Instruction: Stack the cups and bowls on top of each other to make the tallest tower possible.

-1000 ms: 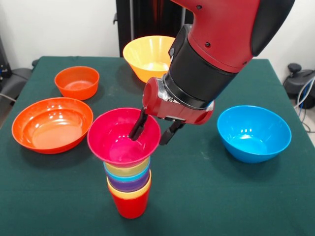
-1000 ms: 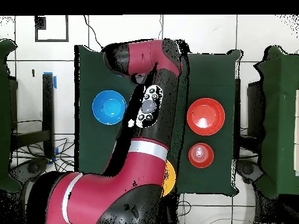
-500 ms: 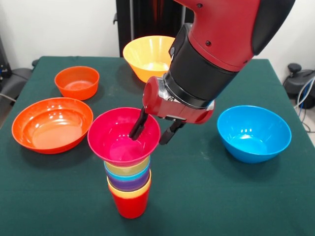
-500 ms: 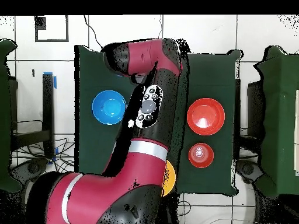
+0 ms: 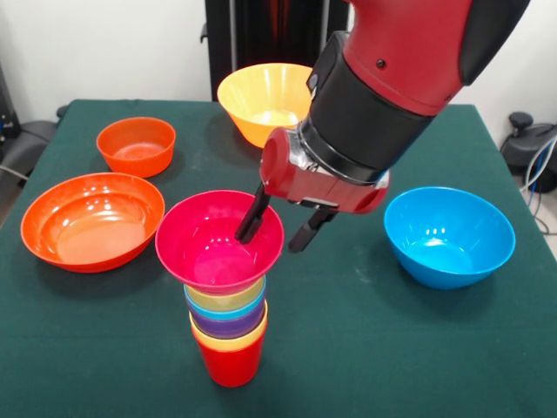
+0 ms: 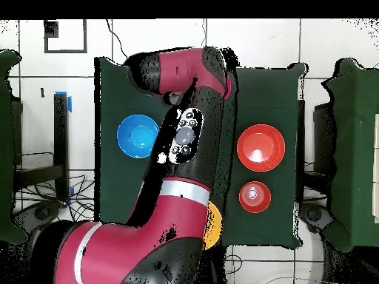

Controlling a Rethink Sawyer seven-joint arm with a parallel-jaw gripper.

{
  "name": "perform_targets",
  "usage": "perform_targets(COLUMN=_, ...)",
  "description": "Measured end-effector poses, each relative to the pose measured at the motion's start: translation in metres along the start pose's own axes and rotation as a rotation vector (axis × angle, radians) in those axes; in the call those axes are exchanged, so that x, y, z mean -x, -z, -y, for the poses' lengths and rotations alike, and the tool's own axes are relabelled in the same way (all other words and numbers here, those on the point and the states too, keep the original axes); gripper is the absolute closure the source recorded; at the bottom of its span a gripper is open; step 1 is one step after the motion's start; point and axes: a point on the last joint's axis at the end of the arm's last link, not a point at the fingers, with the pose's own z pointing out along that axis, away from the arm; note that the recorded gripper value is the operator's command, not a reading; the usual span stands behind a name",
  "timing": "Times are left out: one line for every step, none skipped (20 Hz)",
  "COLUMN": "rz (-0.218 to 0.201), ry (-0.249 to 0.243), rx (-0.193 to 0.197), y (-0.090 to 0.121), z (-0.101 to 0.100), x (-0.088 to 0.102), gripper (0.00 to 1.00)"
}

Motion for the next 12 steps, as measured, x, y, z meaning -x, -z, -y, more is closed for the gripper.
perform_targets(rz=0.004, ry=0.000, rx=0.000, y=0.003, z=-0.001, x=0.001, gripper=0.00)
perform_targets(rz=0.006, ry=0.000, rx=0.000, y=0.005, z=-0.001, x=0.001, gripper=0.00)
perform_targets(rz=0.007, ry=-0.001, rx=0.004, y=0.011, z=-0.003, x=0.002, gripper=0.00)
perform_targets(rz=0.006, ry=-0.001, rx=0.006, y=0.013, z=-0.004, x=0.002, gripper=0.00)
perform_targets(rz=0.004, ry=-0.001, rx=0.009, y=0.015, z=-0.005, x=0.002, gripper=0.00)
perform_targets(rz=0.002, ry=0.000, rx=0.012, y=0.018, z=-0.007, x=0.002, gripper=0.00)
perform_targets(rz=0.000, ry=0.000, rx=0.013, y=0.019, z=-0.008, x=0.002, gripper=0.00)
perform_targets(rz=-0.001, ry=0.001, rx=0.015, y=0.020, z=-0.009, x=0.002, gripper=0.00)
perform_targets(rz=-0.006, ry=0.003, rx=0.019, y=0.025, z=-0.013, x=0.002, gripper=0.00)
perform_targets(rz=-0.008, ry=0.004, rx=0.021, y=0.027, z=-0.014, x=0.002, gripper=0.00)
perform_targets(rz=-0.009, ry=0.004, rx=0.022, y=0.029, z=-0.015, x=0.002, gripper=0.00)
perform_targets(rz=-0.009, ry=0.004, rx=0.023, y=0.030, z=-0.016, x=0.002, gripper=0.00)
